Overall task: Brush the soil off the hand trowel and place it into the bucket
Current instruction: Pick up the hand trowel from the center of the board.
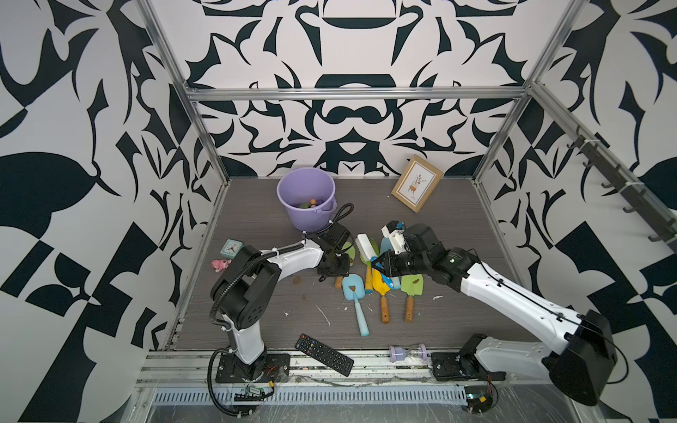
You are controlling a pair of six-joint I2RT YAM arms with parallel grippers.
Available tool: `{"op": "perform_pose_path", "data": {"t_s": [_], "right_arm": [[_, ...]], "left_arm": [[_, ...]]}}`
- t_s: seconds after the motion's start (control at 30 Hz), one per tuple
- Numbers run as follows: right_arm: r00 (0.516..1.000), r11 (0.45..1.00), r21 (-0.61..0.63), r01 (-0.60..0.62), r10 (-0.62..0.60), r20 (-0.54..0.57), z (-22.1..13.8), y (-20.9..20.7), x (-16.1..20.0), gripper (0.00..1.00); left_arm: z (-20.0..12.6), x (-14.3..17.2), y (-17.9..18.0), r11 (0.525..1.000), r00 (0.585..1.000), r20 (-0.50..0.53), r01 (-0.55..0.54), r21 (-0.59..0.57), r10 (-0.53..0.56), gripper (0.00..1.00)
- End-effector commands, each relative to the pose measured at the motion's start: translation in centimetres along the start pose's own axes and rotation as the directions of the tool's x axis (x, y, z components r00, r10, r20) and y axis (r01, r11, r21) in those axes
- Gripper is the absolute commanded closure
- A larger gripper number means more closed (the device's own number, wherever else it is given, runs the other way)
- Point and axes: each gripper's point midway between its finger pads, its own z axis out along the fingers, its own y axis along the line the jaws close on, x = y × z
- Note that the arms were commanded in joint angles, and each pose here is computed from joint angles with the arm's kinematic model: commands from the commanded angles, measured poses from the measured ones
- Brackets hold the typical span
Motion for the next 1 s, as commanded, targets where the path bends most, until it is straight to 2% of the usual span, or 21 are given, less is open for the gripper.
{"op": "perform_pose_path", "data": {"t_s": [0.0, 0.17, 0.47, 0.77, 0.97], "right_arm": [[0.998, 0.999, -0.043, 0.014, -0.012, 0.055, -0.8, 1.1, -1.2, 1.00], [0.998, 0.999, -0.048, 0.011, -0.009, 0.058, -0.8, 1.2, -1.2, 1.00], [0.998, 0.998, -0.053, 0.013, -0.010, 0.061, -0.8, 1.2, -1.2, 1.00], [0.998, 0.998, -0.056, 0.012, -0.008, 0.064, -0.7, 1.2, -1.1, 1.00], [0.998, 0.999, -0.051, 0.008, -0.005, 0.058, -0.6, 0.9, -0.9, 1.00]], "left_arm": [[0.5, 0.9, 1.0, 0.996, 0.999, -0.030, -0.025, -0.088, 0.022, 0.51], [0.5, 1.4, 2.2, 0.979, 0.999, -0.022, -0.052, -0.197, 0.048, 0.54], [0.5, 2.1, 3.0, 0.977, 0.999, -0.019, -0.029, -0.213, 0.026, 0.57], [0.1, 2.7, 3.5, 0.977, 1.000, -0.012, -0.022, -0.211, 0.019, 0.67], [-1.1, 2.5, 3.8, 0.963, 0.995, -0.037, -0.095, -0.251, 0.088, 0.74]]}}
